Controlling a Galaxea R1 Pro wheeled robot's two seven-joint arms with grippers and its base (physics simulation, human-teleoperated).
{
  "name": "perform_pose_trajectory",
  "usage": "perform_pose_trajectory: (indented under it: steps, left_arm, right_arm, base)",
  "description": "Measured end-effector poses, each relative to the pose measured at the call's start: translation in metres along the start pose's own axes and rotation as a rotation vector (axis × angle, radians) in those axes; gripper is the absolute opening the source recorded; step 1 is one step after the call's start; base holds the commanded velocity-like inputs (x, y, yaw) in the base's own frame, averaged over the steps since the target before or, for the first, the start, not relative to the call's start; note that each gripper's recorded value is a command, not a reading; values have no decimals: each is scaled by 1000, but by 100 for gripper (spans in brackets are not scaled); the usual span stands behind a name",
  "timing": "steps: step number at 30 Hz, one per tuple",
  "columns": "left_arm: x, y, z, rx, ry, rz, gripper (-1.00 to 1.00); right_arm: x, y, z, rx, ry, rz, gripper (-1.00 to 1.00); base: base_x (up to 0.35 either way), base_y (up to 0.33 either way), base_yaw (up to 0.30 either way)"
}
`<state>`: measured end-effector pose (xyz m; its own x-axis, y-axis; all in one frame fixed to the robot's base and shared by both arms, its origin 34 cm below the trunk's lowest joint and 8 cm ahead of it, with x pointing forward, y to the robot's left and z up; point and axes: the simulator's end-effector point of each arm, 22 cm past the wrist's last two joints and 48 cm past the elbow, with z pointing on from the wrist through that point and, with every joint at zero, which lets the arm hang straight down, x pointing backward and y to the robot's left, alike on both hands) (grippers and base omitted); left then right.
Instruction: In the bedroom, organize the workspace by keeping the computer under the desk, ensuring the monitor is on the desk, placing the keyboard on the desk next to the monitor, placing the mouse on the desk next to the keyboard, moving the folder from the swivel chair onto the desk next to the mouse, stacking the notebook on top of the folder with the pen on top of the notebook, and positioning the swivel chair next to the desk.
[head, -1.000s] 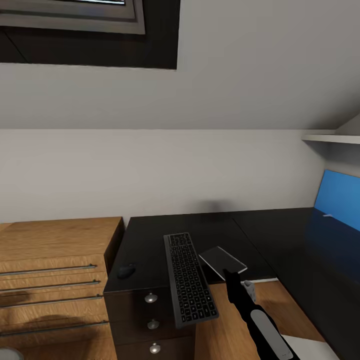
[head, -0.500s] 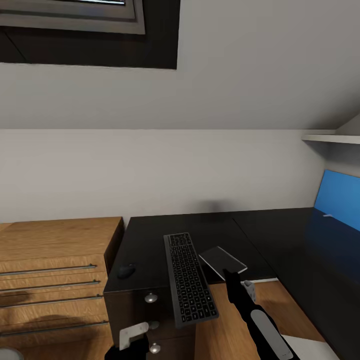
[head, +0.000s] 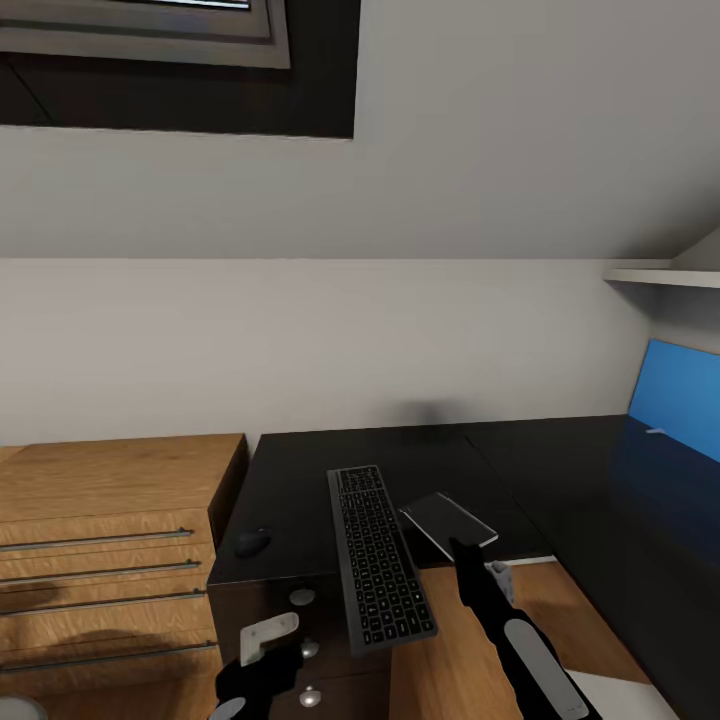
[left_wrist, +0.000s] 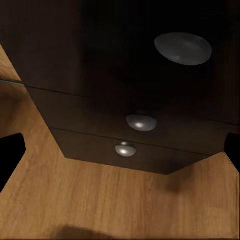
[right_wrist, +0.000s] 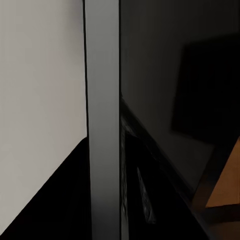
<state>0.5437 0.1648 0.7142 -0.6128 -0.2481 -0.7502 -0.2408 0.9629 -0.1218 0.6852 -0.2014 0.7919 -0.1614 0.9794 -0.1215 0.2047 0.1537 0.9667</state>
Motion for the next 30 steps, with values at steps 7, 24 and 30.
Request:
perform_pose_trajectory:
  steps: [7,24,30]
  left_arm:
    - [6,0,2,8,17,-16,100]
    - [38,6,20,3,28,-16,100]
    - [48,8,26,4,28,-16,100]
  right_arm:
    - [-19,-5,0,3,-40,25,-100]
    - [-31,-43,3,13,-74,49,-100]
    - [-31,-45,4,-6,-77,46,-100]
  base:
    - [0,0,0]
    - [0,0,0]
    - [0,0,0]
